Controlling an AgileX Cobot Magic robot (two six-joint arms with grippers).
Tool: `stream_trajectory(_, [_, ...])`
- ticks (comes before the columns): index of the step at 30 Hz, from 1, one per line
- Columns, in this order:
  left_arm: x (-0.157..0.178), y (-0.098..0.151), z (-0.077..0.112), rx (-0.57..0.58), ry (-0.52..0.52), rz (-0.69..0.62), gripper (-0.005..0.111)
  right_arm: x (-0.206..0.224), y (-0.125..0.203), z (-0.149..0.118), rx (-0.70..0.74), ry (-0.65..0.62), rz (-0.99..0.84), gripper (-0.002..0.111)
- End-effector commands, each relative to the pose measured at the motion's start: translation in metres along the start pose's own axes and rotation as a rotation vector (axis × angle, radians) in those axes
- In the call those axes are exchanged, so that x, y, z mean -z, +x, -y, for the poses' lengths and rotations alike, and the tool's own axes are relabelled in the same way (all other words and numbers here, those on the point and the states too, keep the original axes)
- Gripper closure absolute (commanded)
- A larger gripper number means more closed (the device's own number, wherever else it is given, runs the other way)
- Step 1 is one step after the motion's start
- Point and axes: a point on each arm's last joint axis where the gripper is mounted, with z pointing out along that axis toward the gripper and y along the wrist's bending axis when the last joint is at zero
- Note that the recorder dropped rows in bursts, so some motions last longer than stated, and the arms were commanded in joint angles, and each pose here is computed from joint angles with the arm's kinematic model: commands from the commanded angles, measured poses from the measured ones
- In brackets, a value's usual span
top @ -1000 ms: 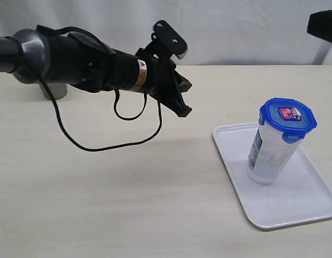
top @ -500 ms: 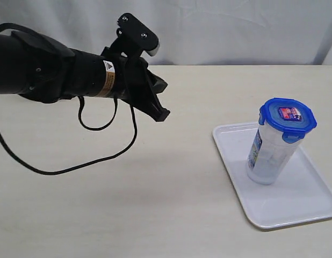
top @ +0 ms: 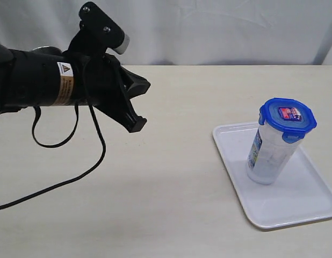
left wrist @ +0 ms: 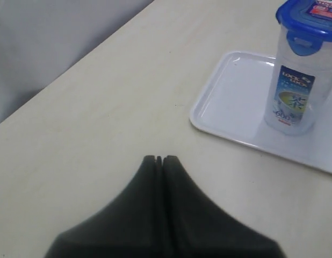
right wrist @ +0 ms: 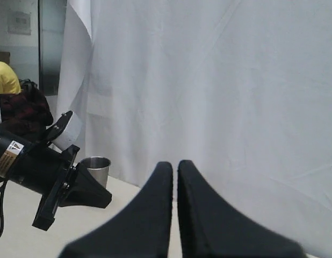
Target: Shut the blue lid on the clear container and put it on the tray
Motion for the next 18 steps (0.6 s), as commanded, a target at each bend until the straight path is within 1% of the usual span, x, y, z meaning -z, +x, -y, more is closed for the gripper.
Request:
stream_trajectory(1, [0.011,0.001,0.006,0.022,0.031,0.018,0.107,0.017,0.004,-0.011,0.025,0.002,0.054,0.104])
stream_trajectory(5, [0.012,0.000,0.014,0.021,0.113,0.029,0.107,0.031,0.005,-0.019,0.064,0.008,0.109,0.104])
stream_trajectory(8, [0.013,0.000,0.017,0.021,0.152,0.034,0.107,0.038,0.005,-0.023,0.088,0.013,0.135,0.104])
stream_trajectory(18, [0.013,0.000,0.017,0.012,0.151,0.032,0.107,0.042,0.004,-0.026,0.081,0.010,0.158,0.104])
